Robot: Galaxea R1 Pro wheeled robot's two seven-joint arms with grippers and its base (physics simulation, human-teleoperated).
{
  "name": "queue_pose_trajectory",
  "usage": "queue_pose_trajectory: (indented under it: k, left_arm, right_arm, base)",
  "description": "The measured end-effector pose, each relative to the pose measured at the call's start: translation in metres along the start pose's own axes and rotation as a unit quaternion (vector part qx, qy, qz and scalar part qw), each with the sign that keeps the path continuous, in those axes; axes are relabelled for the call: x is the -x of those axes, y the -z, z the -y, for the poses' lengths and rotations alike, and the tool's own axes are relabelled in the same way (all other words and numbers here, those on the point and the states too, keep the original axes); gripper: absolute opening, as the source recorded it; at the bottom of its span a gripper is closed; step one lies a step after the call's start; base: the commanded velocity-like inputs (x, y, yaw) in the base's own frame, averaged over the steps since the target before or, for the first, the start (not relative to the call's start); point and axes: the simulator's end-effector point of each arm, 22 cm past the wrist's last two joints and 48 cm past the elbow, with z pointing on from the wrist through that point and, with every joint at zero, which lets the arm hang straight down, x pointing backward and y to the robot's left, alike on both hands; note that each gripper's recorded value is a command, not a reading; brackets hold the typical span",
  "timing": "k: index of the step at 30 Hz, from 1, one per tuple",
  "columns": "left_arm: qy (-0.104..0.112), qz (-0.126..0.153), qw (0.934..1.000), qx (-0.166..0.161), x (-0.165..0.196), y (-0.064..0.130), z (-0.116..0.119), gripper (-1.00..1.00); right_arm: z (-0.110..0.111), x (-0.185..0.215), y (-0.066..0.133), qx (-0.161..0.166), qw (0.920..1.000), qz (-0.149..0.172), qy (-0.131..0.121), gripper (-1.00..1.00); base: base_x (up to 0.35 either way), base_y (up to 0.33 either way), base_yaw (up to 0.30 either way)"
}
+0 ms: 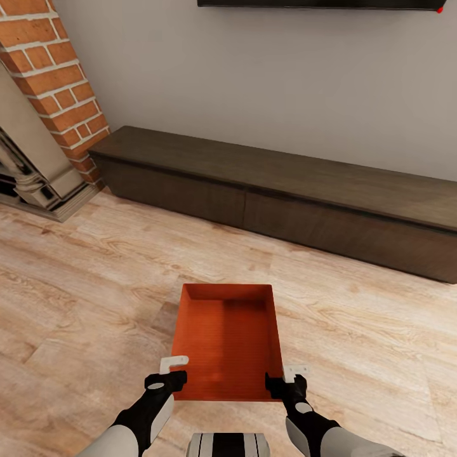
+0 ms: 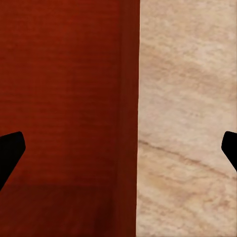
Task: Move the two storage containers from the living room to the garage. In the garage, place one container on the floor and stack the other container on top of it (either order is fine).
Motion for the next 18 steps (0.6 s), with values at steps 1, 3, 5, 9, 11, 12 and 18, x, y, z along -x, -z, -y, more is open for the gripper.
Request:
queue_pose_trajectory:
  k: [1,3,5,9,11,12,18]
  left_arm:
    - [0.0,0.0,1.0,0.0,-0.0001,0.0,0.0,1.0]
    - [0.0,-0.001,1.0,0.0,-0.0005,0.0,0.0001,1.0]
    - [-0.001,-0.001,1.0,0.0,-0.0006,0.0,0.0003,1.0]
    - [-0.003,0.0,1.0,-0.002,-0.0008,0.0,0.0013,-1.0]
    - [-0.004,-0.002,1.0,-0.003,-0.0026,0.0,0.0016,-1.0]
    - [-0.004,-0.004,1.0,-0.003,-0.0046,-0.0001,0.0013,-1.0]
    - [0.0,-0.002,1.0,-0.006,-0.0026,0.0001,0.0036,-1.0]
  right_arm:
    - [-0.0001,0.0,0.0,0.0,1.0,0.0,0.0,1.0]
    - [-0.0004,0.0001,0.0,0.0,1.0,0.0,0.0,1.0]
    - [-0.0005,0.0001,0.0001,0.0,1.0,0.0,0.0,1.0]
    - [-0.0004,0.0003,0.0001,0.0,1.0,0.001,-0.001,-1.0]
    - [-0.0003,0.0003,0.0001,0.0,1.0,0.001,-0.001,-1.0]
    - [-0.0004,0.0004,0.0001,0.0,1.0,0.001,0.0,-1.0]
    - [-0.0027,0.001,0.0,0.004,1.0,0.002,0.008,-1.0]
  base:
    - [0.0,0.0,0.0]
    - [0.0,0.0,0.0]
    - [0.0,0.0,0.0]
    - [0.0,0.0,0.0]
    - [0.0,0.0,0.0]
    - [0.0,0.0,0.0]
    - [0.0,0.0,0.0]
